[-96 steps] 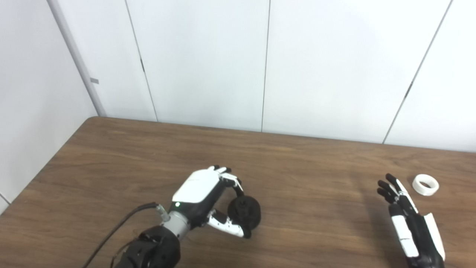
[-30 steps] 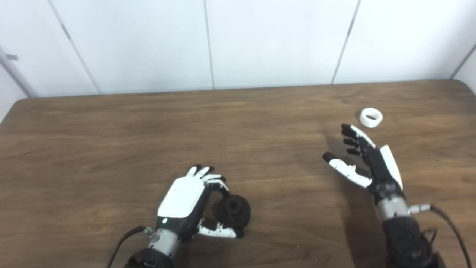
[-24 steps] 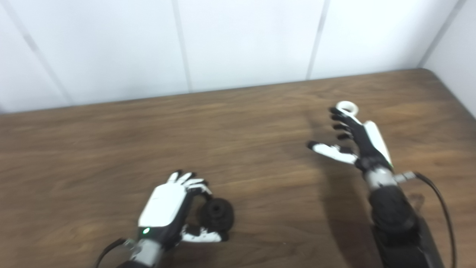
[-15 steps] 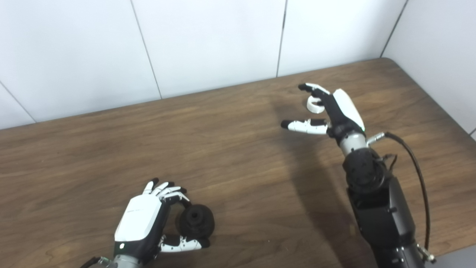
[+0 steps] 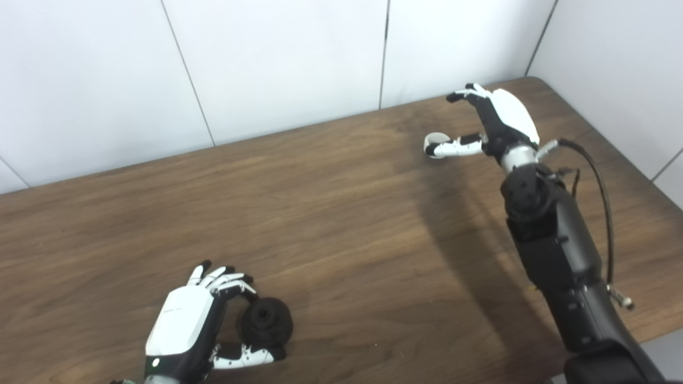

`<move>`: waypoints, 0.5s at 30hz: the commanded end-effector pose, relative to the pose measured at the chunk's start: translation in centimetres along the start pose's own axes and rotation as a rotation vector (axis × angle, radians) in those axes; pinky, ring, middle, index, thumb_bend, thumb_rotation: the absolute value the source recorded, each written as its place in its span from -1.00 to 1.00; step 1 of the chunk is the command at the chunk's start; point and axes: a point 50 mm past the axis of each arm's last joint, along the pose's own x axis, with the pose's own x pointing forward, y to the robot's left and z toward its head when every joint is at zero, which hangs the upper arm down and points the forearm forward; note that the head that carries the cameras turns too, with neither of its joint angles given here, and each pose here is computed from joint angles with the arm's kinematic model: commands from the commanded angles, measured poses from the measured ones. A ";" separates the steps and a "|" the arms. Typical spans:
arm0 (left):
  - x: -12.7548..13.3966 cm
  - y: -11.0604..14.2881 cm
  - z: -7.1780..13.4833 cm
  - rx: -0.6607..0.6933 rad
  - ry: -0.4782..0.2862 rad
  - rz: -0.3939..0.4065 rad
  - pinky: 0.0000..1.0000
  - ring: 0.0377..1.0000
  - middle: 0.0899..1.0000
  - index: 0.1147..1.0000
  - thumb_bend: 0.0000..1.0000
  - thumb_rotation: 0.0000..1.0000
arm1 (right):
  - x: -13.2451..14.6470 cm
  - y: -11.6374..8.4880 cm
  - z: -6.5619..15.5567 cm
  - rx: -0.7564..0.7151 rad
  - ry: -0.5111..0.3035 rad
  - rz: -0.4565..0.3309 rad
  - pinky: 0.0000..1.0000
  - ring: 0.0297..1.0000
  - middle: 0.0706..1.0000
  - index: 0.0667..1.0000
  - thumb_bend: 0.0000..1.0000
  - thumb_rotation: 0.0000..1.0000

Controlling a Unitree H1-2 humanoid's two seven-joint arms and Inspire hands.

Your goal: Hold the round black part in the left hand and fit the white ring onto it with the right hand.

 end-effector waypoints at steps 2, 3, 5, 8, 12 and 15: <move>-0.8 -0.2 -1.7 0.033 0.055 -0.038 1.00 0.73 0.46 -0.17 0.05 -0.90 | 1.9 -2.6 1.0 -0.036 -0.022 -0.084 1.00 0.95 0.91 0.53 0.46 -0.46; -0.8 -0.2 -1.7 0.033 0.055 -0.037 1.00 0.73 0.46 -0.17 0.05 -0.90 | 2.2 -2.6 0.9 -0.041 -0.017 -0.082 1.00 0.96 0.92 0.53 0.46 -0.48; -0.9 -0.2 -1.8 0.033 0.056 -0.035 1.00 0.73 0.46 -0.17 0.05 -0.90 | 2.9 -2.8 0.7 -0.046 -0.002 -0.068 1.00 0.99 0.95 0.53 0.48 -0.49; -0.9 -0.2 -1.7 0.032 0.066 -0.042 1.00 0.75 0.46 -0.17 0.05 -0.90 | 3.9 -3.1 0.5 -0.077 0.014 -0.040 1.00 1.00 0.98 0.51 0.55 -0.51; -1.0 -0.2 -1.6 0.033 0.070 -0.046 1.00 0.74 0.46 -0.17 0.05 -0.90 | 5.0 -3.0 0.4 -0.118 0.028 -0.006 1.00 1.00 1.00 0.48 0.63 -0.54; -1.0 -0.1 -1.5 0.029 0.072 -0.049 1.00 0.75 0.47 -0.17 0.05 -0.90 | 5.7 -2.8 0.5 -0.157 0.040 0.025 1.00 1.00 1.00 0.46 0.68 -0.47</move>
